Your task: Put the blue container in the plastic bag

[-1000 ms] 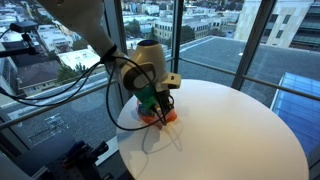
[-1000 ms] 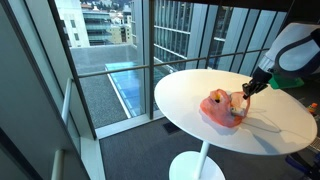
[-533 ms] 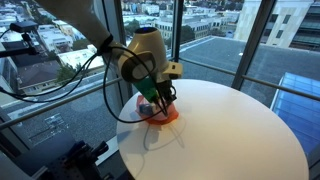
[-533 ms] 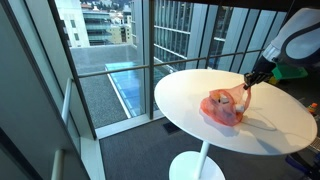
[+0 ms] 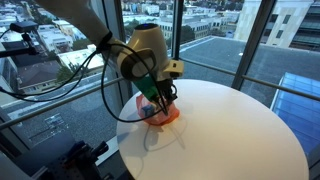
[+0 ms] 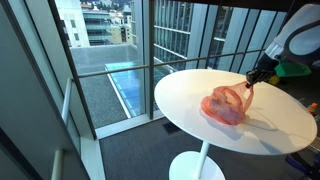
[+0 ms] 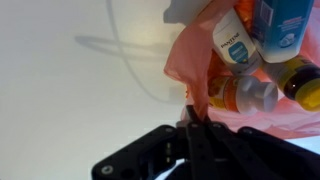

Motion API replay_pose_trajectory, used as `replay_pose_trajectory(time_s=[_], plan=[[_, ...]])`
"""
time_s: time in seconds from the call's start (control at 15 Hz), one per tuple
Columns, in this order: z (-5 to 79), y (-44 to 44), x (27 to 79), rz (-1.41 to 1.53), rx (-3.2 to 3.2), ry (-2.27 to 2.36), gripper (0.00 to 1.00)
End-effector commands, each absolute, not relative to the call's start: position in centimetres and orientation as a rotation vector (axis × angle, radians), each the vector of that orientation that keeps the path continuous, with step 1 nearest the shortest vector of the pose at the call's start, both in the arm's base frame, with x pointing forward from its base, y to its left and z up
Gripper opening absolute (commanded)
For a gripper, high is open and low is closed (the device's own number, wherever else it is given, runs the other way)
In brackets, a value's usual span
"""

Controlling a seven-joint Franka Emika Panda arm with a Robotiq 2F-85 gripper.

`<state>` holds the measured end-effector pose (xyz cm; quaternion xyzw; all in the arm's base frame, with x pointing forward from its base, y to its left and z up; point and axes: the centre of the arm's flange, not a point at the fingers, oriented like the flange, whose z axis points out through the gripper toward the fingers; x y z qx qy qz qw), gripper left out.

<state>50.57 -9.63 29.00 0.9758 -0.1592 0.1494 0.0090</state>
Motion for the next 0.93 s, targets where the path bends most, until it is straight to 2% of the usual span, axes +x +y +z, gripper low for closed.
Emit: replay_pose_trajectory(time_s=[0.0, 0.2, 0.33, 0.47, 0.87], plan=[[26.6, -10.9, 50.6, 0.360, 3.046, -0.540, 0.03], [24.7, -11.7, 50.3, 0.278, 3.054, -0.563, 0.03], [24.2, -11.9, 49.9, 0.250, 3.056, -0.568, 0.29], [24.3, -11.9, 49.6, 0.238, 3.055, -0.562, 0.42], [26.3, -11.3, 48.1, 0.199, 3.077, -0.506, 0.90]])
